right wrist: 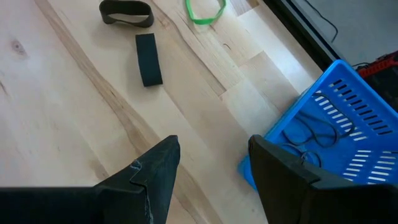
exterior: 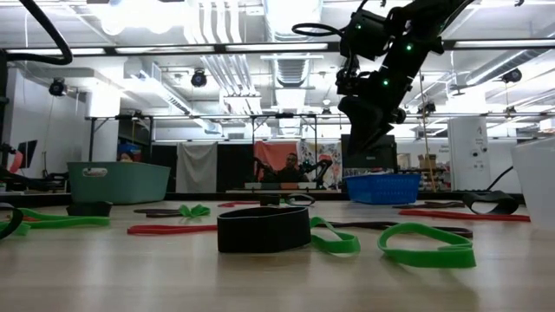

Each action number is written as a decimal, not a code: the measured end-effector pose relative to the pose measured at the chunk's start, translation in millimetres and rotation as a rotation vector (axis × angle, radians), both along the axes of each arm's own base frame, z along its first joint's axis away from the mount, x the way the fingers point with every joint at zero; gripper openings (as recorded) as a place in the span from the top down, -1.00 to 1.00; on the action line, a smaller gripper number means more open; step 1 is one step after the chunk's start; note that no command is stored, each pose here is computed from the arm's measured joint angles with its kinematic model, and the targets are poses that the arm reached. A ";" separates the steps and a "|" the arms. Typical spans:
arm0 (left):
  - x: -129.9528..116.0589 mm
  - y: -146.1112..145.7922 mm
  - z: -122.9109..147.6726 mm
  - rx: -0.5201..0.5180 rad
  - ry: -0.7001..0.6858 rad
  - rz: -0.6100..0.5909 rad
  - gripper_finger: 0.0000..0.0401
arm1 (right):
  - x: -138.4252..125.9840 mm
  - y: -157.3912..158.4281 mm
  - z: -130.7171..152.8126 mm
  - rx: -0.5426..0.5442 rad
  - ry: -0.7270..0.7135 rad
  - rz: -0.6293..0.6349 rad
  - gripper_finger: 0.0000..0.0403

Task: Sort rubber bands into baskets
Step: Put the green rubber band into the transparent bin

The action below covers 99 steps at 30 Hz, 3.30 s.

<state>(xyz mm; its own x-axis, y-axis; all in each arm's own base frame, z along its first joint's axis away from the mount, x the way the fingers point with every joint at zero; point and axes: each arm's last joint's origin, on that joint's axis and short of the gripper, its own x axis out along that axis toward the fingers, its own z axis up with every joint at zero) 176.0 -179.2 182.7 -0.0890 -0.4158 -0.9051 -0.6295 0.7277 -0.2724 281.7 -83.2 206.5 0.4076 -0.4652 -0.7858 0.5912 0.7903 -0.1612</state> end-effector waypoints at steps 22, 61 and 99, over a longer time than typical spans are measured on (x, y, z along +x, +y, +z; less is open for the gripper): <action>36.9 18.1 82.5 0.588 -0.591 -0.395 0.23 | 25.8 25.0 15.2 -0.010 -0.236 0.226 0.07; 3.7 163.9 57.3 1.107 -1.152 -0.450 0.43 | 134.0 120.2 -39.0 -0.065 -0.351 0.606 0.07; 12.4 165.8 52.2 1.174 -1.088 -0.320 0.43 | 177.7 121.3 -105.2 -0.061 -0.229 0.724 0.75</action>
